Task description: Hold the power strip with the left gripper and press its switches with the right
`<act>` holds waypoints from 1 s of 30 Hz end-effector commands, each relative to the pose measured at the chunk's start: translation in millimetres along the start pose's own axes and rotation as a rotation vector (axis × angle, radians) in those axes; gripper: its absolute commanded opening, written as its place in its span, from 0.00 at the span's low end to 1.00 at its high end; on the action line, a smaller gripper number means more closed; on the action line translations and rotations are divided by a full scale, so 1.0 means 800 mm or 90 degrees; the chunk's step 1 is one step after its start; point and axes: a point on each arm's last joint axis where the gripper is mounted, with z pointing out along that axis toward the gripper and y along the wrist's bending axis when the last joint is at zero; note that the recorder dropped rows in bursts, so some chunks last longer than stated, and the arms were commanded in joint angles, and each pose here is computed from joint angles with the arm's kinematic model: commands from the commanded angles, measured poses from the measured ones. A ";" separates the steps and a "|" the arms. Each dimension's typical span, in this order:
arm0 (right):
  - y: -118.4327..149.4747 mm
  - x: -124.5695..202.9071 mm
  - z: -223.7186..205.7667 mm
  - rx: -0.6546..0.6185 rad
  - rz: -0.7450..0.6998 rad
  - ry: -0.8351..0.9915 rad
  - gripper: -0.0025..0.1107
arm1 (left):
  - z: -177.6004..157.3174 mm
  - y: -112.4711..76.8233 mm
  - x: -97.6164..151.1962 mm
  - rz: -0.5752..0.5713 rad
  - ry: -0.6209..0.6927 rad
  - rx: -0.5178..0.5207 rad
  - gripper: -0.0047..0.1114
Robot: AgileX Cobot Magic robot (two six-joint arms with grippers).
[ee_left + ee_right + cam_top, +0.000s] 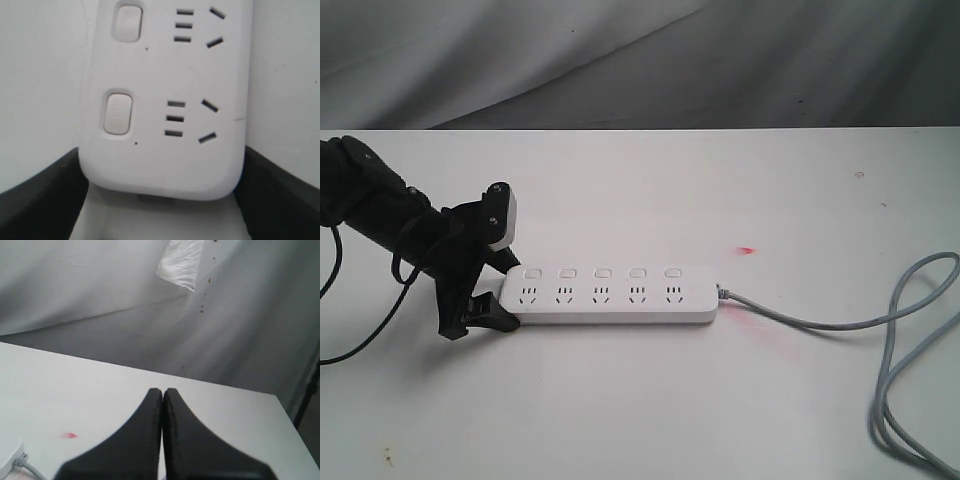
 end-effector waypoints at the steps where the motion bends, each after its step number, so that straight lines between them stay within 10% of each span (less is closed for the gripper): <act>1: -0.009 0.013 0.000 0.054 0.015 0.040 0.02 | 0.004 0.002 0.004 0.019 0.020 -0.012 0.58; 30: -0.002 0.077 0.004 0.071 0.065 0.040 0.02 | 0.004 0.002 0.004 0.019 0.020 -0.012 0.58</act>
